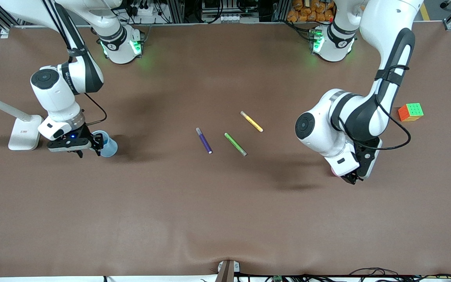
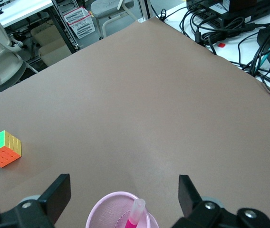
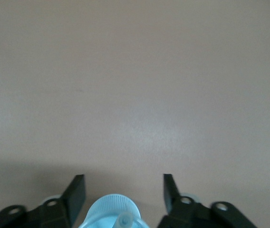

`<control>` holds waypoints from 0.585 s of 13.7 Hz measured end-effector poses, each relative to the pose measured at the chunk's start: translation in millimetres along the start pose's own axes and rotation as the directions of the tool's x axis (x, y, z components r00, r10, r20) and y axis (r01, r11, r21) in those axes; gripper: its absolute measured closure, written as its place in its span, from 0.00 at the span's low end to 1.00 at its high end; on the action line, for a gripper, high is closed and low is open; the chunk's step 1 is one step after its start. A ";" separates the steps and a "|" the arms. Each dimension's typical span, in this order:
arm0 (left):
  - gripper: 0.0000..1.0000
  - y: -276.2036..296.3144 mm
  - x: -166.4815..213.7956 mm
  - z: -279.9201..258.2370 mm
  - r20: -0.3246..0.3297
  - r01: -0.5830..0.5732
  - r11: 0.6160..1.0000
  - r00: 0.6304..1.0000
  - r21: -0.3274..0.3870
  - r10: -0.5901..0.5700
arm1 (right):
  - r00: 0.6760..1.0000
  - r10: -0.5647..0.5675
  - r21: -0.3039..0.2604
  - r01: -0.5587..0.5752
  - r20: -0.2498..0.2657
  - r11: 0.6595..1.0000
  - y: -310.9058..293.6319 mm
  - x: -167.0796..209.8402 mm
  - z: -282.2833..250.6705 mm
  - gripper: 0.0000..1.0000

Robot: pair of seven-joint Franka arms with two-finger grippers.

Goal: Place pink and blue markers in matching cups
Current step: 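Drop the markers into the matching cups by opening both grippers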

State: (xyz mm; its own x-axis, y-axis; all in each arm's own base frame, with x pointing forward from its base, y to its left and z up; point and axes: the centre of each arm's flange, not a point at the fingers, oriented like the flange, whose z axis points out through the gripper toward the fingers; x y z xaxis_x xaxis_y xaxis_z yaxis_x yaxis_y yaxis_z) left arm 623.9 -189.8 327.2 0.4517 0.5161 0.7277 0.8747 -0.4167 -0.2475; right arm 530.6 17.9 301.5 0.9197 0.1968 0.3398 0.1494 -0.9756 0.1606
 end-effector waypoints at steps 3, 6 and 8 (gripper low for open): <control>0.00 -1.8 14.5 -11.8 0.043 -0.015 1.000 0.999 -0.010 0.016 | 0.999 0.036 -0.020 -0.037 -0.024 0.999 8.4 33.8 -19.1 0.00; 0.00 -5.1 39.3 -24.3 0.089 -0.037 0.999 0.995 0.004 0.036 | 0.986 0.162 0.004 -0.162 0.045 0.987 12.9 86.4 -47.0 0.00; 0.00 -7.1 55.2 -32.9 0.131 -0.059 0.998 0.990 0.001 0.059 | 0.963 0.237 0.032 -0.243 0.127 0.970 19.0 122.9 -67.3 0.00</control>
State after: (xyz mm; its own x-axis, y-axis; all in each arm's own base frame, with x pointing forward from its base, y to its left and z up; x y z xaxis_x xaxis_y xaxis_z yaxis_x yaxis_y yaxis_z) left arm 636.9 -183.0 390.1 0.5213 0.5845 0.6217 0.8466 -0.4455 -0.2910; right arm 622.1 30.1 408.6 0.9674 -0.0539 0.2474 -0.0666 -0.9968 0.0431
